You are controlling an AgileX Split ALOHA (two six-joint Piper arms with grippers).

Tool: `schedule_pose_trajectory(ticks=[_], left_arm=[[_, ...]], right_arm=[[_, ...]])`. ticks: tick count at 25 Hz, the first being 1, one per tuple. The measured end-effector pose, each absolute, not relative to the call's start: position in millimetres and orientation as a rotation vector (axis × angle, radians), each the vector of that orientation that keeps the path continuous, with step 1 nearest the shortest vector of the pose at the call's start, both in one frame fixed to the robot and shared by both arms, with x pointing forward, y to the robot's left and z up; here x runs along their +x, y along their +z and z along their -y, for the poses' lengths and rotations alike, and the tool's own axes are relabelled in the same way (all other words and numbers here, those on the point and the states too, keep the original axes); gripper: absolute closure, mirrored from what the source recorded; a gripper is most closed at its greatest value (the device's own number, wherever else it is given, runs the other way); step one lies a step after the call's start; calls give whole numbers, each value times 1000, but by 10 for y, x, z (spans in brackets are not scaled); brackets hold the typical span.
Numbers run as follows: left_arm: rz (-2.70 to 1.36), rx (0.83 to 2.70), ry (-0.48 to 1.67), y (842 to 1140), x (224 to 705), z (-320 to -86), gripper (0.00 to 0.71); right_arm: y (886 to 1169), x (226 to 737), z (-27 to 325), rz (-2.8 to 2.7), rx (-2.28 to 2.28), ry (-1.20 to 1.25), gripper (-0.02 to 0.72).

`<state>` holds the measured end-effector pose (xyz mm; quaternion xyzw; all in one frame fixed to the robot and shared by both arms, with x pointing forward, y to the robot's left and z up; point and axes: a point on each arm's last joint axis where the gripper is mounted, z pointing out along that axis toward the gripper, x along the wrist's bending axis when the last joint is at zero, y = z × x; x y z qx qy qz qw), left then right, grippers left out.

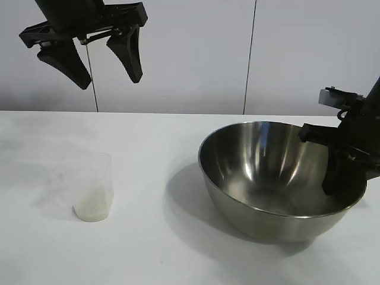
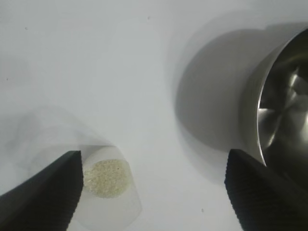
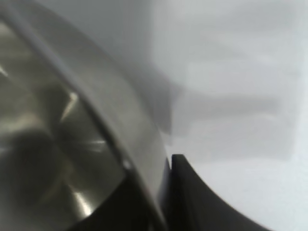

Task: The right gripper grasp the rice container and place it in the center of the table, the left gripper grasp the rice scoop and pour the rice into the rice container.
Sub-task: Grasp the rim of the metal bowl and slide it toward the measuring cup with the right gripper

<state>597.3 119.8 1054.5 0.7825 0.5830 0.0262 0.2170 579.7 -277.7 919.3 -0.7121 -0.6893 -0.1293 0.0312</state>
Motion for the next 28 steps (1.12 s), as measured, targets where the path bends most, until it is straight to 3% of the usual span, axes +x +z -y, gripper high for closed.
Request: schedule_pose_trajectory(ticks=[10,21,28], left_arm=[[-1615,2168,73,10545,5973,-1198,123],[-1615,2168,73,10545,5973,-1198,123],[-1615,2168,73,10545,5973,-1198,123]], right_arm=[[9360,5732,2687,2085,-2036,-542,693],[9380,5733,2106,2137,-2023,-619,693],[9145,5752,1999,2067,-2068,-550,693]])
